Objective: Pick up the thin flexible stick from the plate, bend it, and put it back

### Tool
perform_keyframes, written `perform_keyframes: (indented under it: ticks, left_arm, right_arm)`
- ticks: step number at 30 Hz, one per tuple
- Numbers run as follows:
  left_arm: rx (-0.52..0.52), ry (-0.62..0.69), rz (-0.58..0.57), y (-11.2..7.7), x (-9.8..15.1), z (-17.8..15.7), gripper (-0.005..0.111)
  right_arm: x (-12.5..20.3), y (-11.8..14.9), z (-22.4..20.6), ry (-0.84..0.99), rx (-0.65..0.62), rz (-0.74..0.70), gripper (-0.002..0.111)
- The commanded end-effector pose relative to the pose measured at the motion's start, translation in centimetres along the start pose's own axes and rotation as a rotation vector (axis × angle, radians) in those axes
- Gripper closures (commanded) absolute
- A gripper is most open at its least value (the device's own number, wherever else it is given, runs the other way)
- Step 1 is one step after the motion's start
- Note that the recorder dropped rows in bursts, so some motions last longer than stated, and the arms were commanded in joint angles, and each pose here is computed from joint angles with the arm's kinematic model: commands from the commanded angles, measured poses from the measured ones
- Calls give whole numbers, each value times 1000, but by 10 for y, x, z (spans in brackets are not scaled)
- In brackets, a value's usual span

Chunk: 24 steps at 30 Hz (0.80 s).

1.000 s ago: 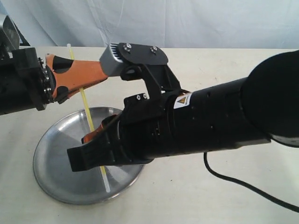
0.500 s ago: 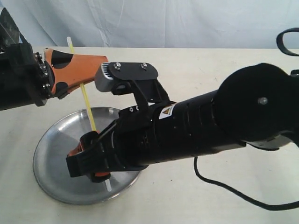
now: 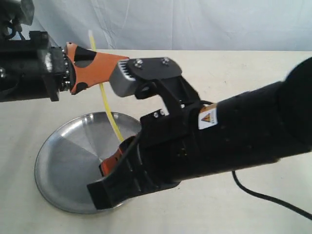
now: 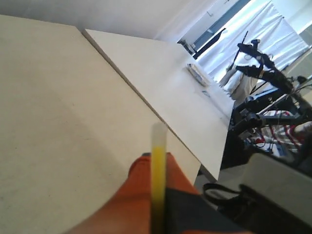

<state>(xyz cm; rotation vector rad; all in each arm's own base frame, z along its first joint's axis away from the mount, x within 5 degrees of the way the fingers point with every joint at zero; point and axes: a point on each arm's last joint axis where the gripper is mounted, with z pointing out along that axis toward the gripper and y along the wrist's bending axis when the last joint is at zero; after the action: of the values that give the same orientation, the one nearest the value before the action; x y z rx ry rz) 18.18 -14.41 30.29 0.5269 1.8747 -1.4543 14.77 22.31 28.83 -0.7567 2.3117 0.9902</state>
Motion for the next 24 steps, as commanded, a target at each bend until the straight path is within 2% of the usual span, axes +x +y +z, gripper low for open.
perform_keyframes:
  ticks: [1, 5, 9, 13, 17, 20, 22, 24]
  left_arm:
    - [-106, 106, 132, -2, 7, 12, 107]
    - [-118, 107, 116, -4, 9, 16, 107]
    - [24, 89, 47, -18, 8, 17, 107]
    - [37, 26, 15, -21, -1, 18, 107]
    - [-63, -10, 84, -18, -14, 18, 107]
    - [-162, 51, 189, -8, -10, 18, 107]
    - [-202, 133, 194, 0, -1, 18, 107]
    - [-198, 192, 172, 4, 9, 19, 107]
  right_arm:
    - [-8, 8, -41, -144, 39, -52, 109]
    - [-9, 2, -61, -199, 160, -75, 109]
    - [-3, -15, -51, -124, 311, -12, 109]
    - [8, -15, -25, -54, 235, 8, 109]
    - [10, 3, -17, -86, 110, -49, 109]
    - [4, 10, -28, -184, 79, -75, 109]
    - [1, 13, -38, -232, 76, -107, 109]
    - [0, 14, -48, -264, 83, -145, 109]
